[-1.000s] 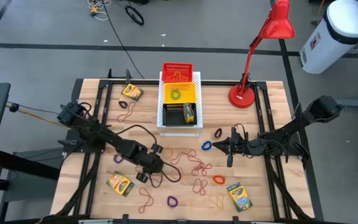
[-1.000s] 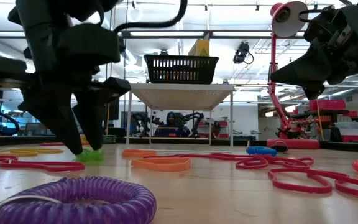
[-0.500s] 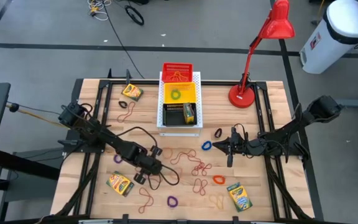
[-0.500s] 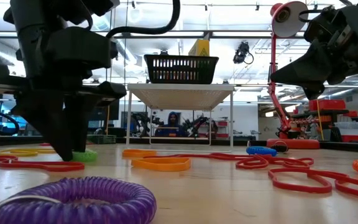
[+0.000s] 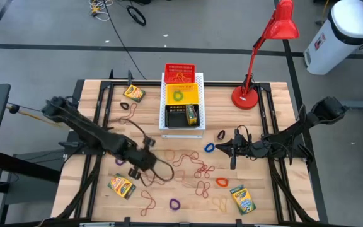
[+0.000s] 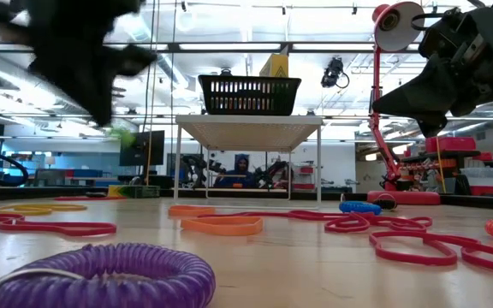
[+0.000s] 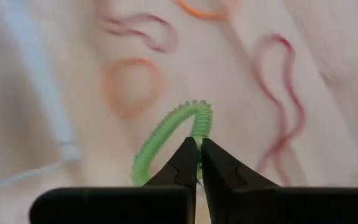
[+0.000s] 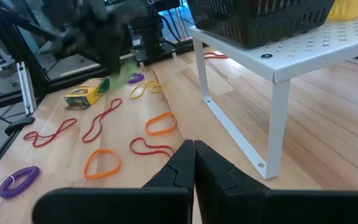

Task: Pick & Place Office Desk Supplies
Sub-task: Put the green spring keychain into the yellow bin on the shelf

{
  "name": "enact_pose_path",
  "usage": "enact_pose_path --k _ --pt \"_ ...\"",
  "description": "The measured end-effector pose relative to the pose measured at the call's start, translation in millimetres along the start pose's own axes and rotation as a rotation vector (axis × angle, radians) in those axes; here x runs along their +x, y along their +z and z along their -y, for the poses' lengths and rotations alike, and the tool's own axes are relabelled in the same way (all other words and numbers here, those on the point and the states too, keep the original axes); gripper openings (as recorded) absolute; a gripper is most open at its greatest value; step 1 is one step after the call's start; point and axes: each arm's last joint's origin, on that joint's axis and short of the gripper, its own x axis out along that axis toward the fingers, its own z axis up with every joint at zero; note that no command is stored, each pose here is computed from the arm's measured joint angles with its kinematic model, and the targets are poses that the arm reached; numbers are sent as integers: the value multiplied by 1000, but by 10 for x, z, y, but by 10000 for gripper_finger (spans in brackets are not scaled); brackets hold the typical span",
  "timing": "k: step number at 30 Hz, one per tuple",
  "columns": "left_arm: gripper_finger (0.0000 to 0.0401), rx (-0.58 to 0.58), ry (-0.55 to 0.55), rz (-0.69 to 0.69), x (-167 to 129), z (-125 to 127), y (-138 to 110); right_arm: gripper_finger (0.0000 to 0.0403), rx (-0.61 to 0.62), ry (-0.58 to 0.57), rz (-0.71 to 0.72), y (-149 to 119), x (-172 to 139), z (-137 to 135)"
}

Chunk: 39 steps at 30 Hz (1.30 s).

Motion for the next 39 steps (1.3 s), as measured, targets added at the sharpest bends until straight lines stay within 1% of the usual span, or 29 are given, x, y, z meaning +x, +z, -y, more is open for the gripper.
enact_pose_path --k 3,5,7,10,12,15,20,24,27,31,35,39 --pt "13 -26 101 116 -339 -167 -22 7 0 0 0 0 0 0" --pt "13 -55 191 182 -531 -313 -61 7 0 0 0 0 0 0" --pt "14 -107 289 249 -710 -502 -110 7 0 0 0 0 0 0" --pt "14 -193 409 338 -880 -816 -163 7 -1 0 0 0 0 0" --pt "14 -232 451 388 -940 -1022 -197 7 0 -3 2 1 0 1" --pt "14 -263 443 452 -950 -1301 -253 7 3 -11 8 5 0 3" --pt "14 -324 409 494 -812 -1677 -343 7 3 -11 11 8 0 2" --pt "14 -366 390 463 -710 -1954 -349 7 -4 -12 11 7 0 2" --pt "14 -379 345 466 -683 -2147 -300 7 -5 -13 11 7 0 2" --pt "14 -392 271 483 -629 -2346 -249 7 -5 -13 10 7 0 3" --pt "14 -415 220 458 -468 -2474 -267 7 -9 -13 9 6 0 3" --pt "20 -436 208 441 -353 -2584 -312 7 -17 -13 8 5 0 3"
